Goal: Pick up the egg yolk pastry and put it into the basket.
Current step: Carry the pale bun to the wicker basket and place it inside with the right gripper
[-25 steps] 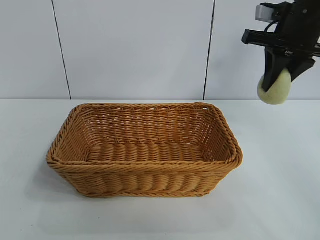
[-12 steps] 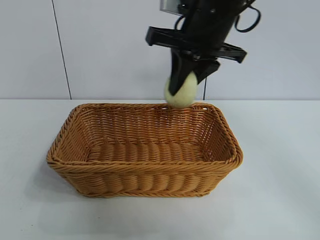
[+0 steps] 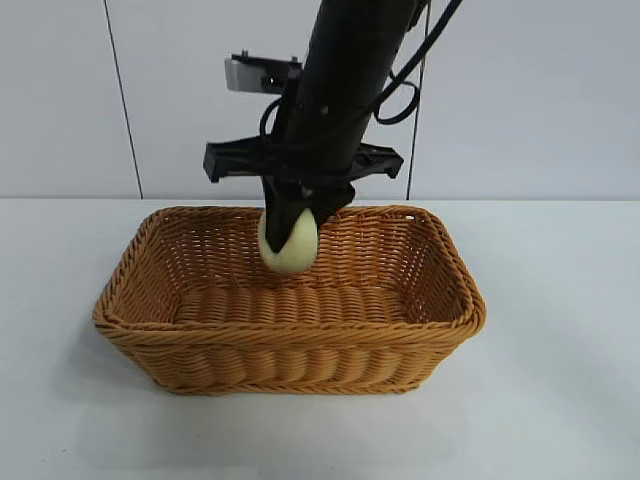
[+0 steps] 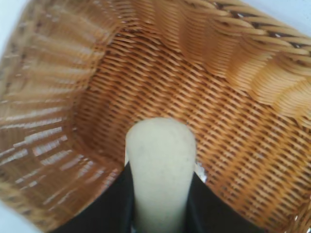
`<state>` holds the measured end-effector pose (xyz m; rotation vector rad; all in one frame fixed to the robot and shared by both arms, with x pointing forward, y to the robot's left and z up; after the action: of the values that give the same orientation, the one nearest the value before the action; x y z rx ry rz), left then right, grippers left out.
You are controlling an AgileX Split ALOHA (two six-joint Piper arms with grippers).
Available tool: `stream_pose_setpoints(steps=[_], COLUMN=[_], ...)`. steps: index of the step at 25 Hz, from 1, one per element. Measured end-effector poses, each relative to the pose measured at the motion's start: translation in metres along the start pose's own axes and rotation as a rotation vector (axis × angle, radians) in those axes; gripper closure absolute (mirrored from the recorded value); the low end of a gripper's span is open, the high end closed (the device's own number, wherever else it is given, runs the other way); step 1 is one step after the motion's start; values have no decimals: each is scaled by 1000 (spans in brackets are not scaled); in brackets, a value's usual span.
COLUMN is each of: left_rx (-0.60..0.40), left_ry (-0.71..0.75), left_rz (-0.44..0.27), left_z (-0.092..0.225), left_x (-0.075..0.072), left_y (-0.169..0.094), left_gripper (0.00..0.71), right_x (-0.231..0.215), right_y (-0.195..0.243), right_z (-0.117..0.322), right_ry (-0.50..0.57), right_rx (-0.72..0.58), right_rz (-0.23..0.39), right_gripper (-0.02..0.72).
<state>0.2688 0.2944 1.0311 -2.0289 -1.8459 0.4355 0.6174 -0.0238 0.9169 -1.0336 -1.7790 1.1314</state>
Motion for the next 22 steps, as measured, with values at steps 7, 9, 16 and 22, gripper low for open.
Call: stream_pose_setpoints(steps=[7, 9, 16, 22], left_rx=[0, 0, 0, 0], left_ry=[0, 0, 0, 0], left_rz=[0, 0, 0, 0], left_z=[0, 0, 0, 0], left_x=[0, 0, 0, 0], left_y=[0, 0, 0, 0], left_gripper=[78, 78, 79, 79], right_x=[-6, -5, 3, 11], right_y=[33, 32, 11, -39], right_z=[8, 8, -6, -38], right_ry=[16, 23, 14, -38], right_rx=[54, 54, 65, 12], right_rz=[16, 8, -4, 30], right_gripper=[552, 489, 156, 136])
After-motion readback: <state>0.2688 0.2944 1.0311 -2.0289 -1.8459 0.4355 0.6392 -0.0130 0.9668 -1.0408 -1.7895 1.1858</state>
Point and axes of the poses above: a point on each arm's last joint axis where the gripper is mounted, y pointing out along that axis toward the gripper, x along the wrist's bending axis when the last joint is at zero, z = x × y, the point moved 4 cm from there along y, pointing out along that axis toward the gripper, and after that the axes turned 5 degrees about y, right-handed, at the moved point
